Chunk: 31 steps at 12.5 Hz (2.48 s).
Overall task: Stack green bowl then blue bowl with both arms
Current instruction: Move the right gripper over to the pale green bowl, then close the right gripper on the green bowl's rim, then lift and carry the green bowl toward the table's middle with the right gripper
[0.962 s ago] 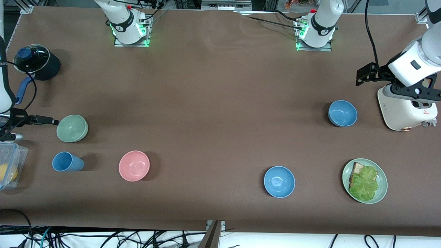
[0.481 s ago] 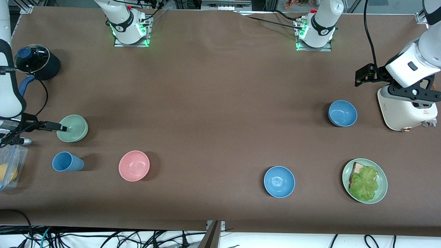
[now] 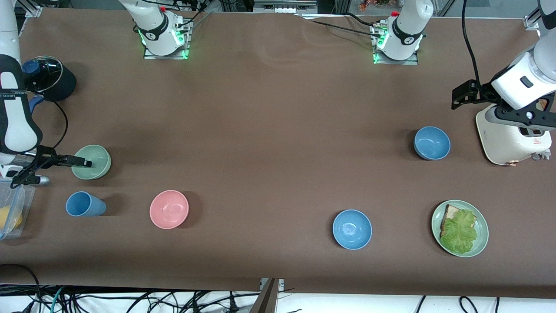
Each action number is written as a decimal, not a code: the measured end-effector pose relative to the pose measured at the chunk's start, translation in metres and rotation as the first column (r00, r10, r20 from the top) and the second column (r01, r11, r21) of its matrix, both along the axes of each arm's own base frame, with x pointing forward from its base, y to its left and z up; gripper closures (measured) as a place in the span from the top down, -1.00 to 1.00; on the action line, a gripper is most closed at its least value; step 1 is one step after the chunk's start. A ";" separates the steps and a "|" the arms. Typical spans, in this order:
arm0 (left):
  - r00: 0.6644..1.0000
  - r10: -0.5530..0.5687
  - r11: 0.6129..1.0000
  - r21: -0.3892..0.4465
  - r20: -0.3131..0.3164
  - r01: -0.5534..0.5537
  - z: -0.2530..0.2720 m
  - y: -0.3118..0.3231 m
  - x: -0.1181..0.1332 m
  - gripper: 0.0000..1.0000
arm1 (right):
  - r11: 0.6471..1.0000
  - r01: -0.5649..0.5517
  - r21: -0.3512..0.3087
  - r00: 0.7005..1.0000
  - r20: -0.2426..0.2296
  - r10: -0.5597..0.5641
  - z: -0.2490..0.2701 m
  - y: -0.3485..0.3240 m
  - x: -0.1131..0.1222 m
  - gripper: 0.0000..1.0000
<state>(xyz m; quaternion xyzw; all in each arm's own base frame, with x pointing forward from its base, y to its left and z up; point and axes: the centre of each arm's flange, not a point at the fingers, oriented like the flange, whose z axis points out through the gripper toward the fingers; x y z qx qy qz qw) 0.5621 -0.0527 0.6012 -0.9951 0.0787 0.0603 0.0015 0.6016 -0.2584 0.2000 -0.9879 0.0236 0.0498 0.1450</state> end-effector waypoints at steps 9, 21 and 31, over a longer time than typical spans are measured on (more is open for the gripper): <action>1.000 -0.004 1.000 -0.002 0.022 0.004 0.010 -0.004 0.001 1.00 | 0.998 -0.056 0.018 0.998 0.008 0.056 0.000 0.006 0.001 -0.91; 0.999 0.011 0.999 0.041 -0.042 -0.010 -0.023 0.008 0.017 1.00 | 0.998 0.005 0.057 1.000 -0.008 -0.005 0.143 0.177 0.056 -0.91; 1.000 0.017 0.999 0.040 -0.022 -0.016 -0.020 0.011 0.019 1.00 | 0.992 0.124 -0.024 0.989 -0.083 -0.125 0.127 0.483 0.038 -0.91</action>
